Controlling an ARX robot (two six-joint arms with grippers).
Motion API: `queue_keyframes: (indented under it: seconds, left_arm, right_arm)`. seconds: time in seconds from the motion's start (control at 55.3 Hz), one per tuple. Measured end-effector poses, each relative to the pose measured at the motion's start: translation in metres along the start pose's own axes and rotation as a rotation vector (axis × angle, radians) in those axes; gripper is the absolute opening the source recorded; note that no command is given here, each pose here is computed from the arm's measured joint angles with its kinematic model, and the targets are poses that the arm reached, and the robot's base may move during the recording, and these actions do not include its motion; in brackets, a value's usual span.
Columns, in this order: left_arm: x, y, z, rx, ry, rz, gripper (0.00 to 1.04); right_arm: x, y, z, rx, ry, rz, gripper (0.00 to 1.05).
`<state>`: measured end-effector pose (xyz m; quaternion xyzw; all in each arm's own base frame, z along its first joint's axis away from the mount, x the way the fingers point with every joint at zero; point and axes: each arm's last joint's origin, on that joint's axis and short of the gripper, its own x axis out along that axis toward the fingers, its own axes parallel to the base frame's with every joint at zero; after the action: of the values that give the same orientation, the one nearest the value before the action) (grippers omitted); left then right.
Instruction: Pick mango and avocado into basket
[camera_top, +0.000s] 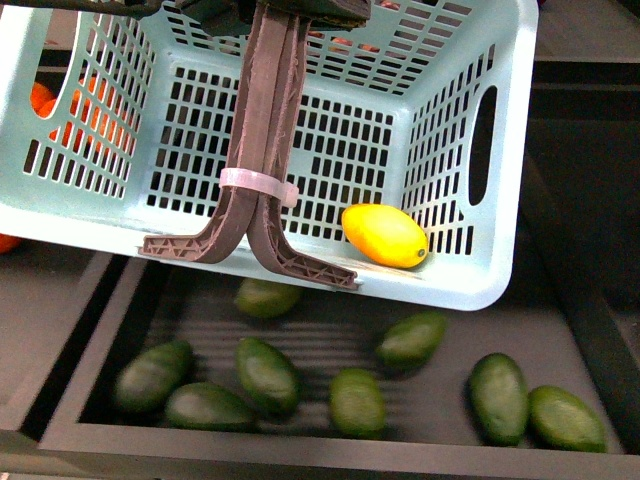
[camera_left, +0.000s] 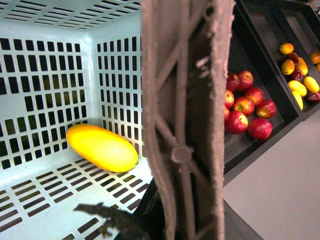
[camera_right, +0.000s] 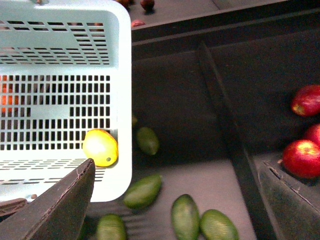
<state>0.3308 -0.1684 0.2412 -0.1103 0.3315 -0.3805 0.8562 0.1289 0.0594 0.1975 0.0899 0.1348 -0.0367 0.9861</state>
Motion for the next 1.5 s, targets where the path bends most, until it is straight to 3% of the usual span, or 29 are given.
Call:
queue_keyframes:
  seconds: [0.398,0.525,0.706,0.905,1.104,1.303,1.502]
  left_arm:
    - [-0.002,0.004,0.001,-0.008,-0.006,0.013,0.05]
    - [-0.002,0.004,0.001,-0.005,-0.009,0.025,0.05]
    - [-0.002,0.004,0.001,-0.004,-0.008,0.022,0.05]
    - [0.000,-0.001,0.000,0.001,0.004,-0.014,0.05]
    - [0.001,-0.002,0.000,0.002,0.003,-0.009,0.05]
    - [0.000,0.000,0.000,0.001,-0.001,0.005,0.05]
    - [0.000,0.000,0.000,0.000,0.002,-0.009,0.05]
  right_arm:
    - [0.000,0.000,-0.001,0.000,0.011,0.007,0.96]
    - [0.008,-0.010,-0.005,0.012,0.178,-0.038,0.96]
    - [0.033,-0.047,-0.009,0.149,0.322,-0.208,0.96]
    - [0.070,-0.104,-0.026,0.361,0.422,-0.459,0.96]
    - [0.150,-0.142,-0.051,0.524,0.538,-0.521,0.96]
    - [0.215,-0.133,-0.081,0.582,0.673,-0.535,0.96]
    - [0.258,-0.117,-0.102,0.604,0.715,-0.550,0.96]
